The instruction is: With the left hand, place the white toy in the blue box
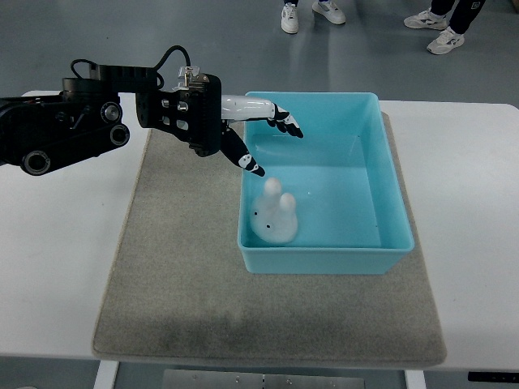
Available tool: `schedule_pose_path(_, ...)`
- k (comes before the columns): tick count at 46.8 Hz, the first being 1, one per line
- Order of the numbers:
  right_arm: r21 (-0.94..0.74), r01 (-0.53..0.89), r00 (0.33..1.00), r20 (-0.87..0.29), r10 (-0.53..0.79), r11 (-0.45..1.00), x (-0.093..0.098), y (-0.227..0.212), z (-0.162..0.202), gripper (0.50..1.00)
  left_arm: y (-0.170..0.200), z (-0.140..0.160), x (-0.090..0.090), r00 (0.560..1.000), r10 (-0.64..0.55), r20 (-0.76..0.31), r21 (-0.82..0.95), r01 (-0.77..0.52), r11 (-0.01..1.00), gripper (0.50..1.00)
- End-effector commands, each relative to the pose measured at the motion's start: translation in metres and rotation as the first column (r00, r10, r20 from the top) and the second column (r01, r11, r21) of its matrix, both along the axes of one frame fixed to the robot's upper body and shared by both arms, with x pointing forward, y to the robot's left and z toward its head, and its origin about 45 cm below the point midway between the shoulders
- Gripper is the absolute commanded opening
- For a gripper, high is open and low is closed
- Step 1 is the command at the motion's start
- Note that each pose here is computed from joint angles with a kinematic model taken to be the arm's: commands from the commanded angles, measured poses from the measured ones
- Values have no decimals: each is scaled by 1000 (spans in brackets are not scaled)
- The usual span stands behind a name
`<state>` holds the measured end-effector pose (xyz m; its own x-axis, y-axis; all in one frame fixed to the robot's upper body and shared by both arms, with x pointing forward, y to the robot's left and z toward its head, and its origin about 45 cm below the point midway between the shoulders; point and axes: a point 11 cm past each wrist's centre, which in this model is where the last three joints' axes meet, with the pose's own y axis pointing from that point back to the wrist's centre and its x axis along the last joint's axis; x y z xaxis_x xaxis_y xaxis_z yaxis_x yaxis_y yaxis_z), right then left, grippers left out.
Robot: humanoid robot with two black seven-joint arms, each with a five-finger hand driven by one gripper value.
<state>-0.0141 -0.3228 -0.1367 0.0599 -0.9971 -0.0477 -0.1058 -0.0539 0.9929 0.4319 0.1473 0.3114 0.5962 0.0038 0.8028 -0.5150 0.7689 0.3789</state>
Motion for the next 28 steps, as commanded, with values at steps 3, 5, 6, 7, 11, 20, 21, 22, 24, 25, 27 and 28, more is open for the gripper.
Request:
schedule_pose_path(3, 0, 0, 1000, 0, 0, 1000, 0, 0, 0, 936, 4, 2, 4, 1000, 20, 11, -4, -20, 1000, 885)
schedule_pose_path(5, 0, 0, 1000, 0, 0, 1000, 0, 0, 0, 936, 7, 3, 7, 999, 31, 15, -6, -31, 999, 887)
schedule_pose_path(6, 0, 0, 1000, 0, 0, 1000, 0, 0, 0, 936, 10, 3, 10, 999, 42, 19, -5, -42, 999, 887)
schedule_pose_path(7, 1, 0, 1000, 0, 0, 1000, 0, 0, 0, 936, 12, 4, 12, 998, 53, 22, -6, -53, 999, 889)
schedule_pose_path(11, 0, 0, 1000, 0, 0, 1000, 0, 0, 0, 936, 25, 12, 26, 991, 124, 41, -45, -122, 992, 992)
schedule_pose_path(20, 0, 0, 1000, 0, 0, 1000, 0, 0, 0, 936, 56, 26, 51, 960, 279, 4, -152, -275, 949, 994)
schedule_pose_path(21, 0, 0, 1000, 0, 0, 1000, 0, 0, 0, 936, 58, 27, 53, 956, 292, -3, -163, -288, 944, 994)
schedule_pose_path(22, 1, 0, 1000, 0, 0, 1000, 0, 0, 0, 936, 61, 28, 54, 952, 305, -10, -172, -302, 938, 994)
schedule_pose_path(24, 0, 0, 1000, 0, 0, 1000, 0, 0, 0, 936, 66, 30, 57, 945, 328, -22, -191, -326, 926, 994)
schedule_pose_path(25, 0, 0, 1000, 0, 0, 1000, 0, 0, 0, 936, 69, 31, 59, 940, 339, -27, -201, -337, 920, 994)
schedule_pose_path(27, 1, 0, 1000, 0, 0, 1000, 0, 0, 0, 936, 74, 33, 62, 932, 359, -41, -220, -359, 907, 994)
schedule_pose_path(28, 1, 0, 1000, 0, 0, 1000, 0, 0, 0, 936, 76, 34, 63, 928, 370, -49, -232, -371, 899, 996)
